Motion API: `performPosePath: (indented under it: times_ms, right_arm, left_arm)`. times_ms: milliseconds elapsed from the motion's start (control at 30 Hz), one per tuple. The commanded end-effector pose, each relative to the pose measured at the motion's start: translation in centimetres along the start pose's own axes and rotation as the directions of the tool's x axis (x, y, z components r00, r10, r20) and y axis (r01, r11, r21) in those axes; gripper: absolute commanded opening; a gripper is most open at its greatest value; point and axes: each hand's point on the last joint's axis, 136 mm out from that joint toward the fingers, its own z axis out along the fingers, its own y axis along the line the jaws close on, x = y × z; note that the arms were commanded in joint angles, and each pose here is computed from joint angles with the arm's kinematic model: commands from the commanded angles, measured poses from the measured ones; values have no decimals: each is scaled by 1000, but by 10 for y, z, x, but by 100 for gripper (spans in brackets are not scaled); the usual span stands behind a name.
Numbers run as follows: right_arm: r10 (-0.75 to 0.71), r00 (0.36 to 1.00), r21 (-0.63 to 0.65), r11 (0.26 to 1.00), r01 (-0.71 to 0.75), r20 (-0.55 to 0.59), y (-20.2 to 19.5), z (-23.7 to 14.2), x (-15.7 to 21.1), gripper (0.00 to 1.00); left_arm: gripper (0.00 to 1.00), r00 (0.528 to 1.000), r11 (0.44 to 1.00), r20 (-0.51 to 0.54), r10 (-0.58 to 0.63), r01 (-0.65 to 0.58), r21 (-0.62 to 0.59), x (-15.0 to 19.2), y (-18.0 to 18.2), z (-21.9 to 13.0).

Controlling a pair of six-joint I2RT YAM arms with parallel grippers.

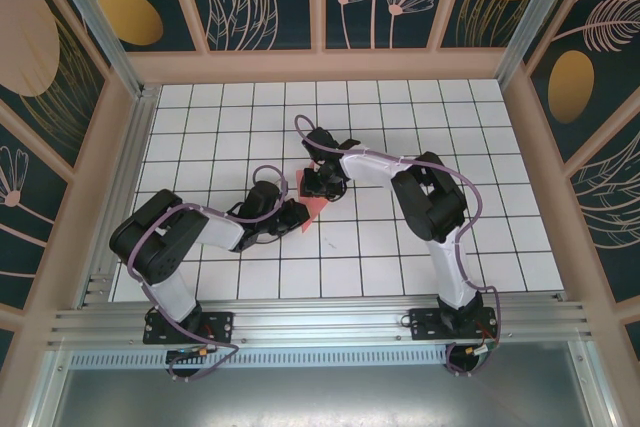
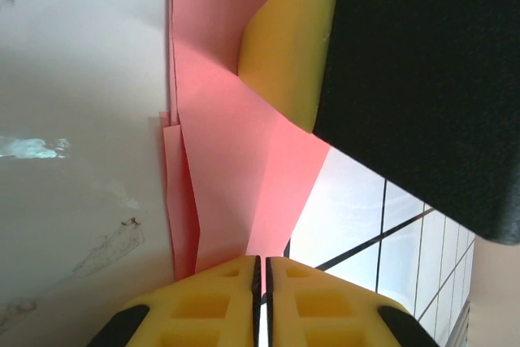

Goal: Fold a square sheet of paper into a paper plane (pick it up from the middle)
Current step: Fourth fold the wing at the center of the table.

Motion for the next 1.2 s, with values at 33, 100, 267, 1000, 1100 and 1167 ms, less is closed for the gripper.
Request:
performPosePath:
  times_ms: [33,100,267,1000,1100,1167]
  right_arm:
    - [110,976,271,961,-56,-189,-95,74,64,36]
    - [99,978,238,970,-54,-184,-86,69,58,37]
    - [61,993,74,996,-54,-97,-42,33,18,38]
    - [-75,996,-485,870,88,48,19,-46,3,24]
    - [-85,996,-482,872,87,26,21,-37,5,20]
    - [-90,996,-482,872,85,12,23,-33,7,18]
  left_arm:
    - [8,999,993,-34,-2,-2,-116,10,24,-2]
    - [6,999,986,-39,1,-8,-169,10,31,-2]
    - [1,998,962,-60,-13,-4,-272,14,53,-2]
    - [0,993,957,-61,-99,78,-279,29,73,-3]
    - [0,993,960,-64,-96,75,-269,29,71,-1]
    - [0,993,961,-65,-94,73,-268,28,70,0]
